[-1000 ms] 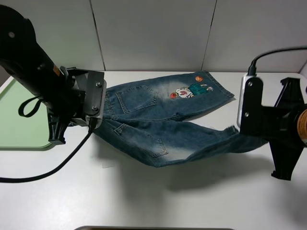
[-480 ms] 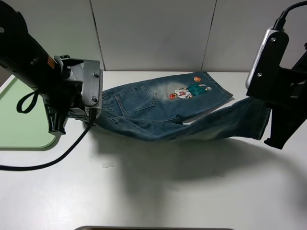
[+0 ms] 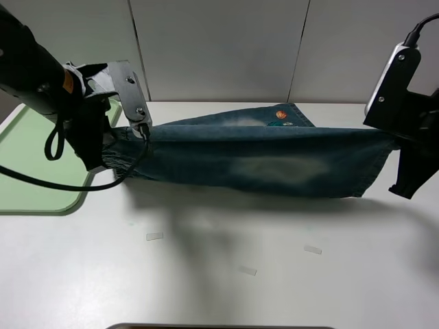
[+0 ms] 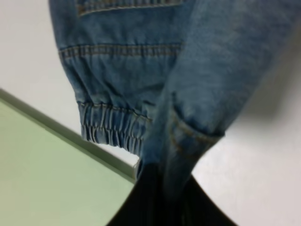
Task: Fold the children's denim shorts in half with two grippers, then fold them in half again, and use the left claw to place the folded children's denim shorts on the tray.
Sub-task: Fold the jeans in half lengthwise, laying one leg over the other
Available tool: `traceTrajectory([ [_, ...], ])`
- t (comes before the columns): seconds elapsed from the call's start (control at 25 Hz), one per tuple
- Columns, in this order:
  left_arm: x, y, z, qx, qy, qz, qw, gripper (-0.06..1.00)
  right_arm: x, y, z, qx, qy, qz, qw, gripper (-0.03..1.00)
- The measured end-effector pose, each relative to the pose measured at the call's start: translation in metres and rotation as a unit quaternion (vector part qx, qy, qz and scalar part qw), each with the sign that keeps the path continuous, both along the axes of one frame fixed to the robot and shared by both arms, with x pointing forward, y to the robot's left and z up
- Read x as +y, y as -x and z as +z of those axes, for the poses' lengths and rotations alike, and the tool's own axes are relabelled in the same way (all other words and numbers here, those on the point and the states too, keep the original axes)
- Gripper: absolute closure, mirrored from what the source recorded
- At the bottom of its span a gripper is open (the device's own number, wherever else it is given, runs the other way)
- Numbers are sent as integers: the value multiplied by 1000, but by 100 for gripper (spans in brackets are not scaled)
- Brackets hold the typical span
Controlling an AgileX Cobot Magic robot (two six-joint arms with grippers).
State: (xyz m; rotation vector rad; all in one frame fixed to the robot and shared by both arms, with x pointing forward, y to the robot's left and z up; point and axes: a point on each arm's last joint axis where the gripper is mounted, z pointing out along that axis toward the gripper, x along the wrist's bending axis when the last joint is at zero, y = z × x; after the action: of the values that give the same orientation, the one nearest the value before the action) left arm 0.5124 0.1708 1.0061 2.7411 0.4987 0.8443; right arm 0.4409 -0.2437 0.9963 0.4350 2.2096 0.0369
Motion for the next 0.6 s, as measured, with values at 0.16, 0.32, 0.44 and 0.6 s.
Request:
traceTrajectory([
  [0.16, 11, -5, 0, 0, 1, 23, 1000, 93, 6, -7, -8, 8, -17, 36, 999, 99],
  [0.32, 22, -9, -1, 0, -4, 38, 999, 93, 17, -23, -5, 3, -43, 46, 998, 99],
  [0.44, 27, -10, -3, -1, -5, 43, 999, 93, 23, -36, 0, -5, -64, 31, 997, 99],
  [0.6, 43, -17, -3, -12, 3, 67, 998, 93, 35, -61, 10, -20, -97, 13, 995, 99],
])
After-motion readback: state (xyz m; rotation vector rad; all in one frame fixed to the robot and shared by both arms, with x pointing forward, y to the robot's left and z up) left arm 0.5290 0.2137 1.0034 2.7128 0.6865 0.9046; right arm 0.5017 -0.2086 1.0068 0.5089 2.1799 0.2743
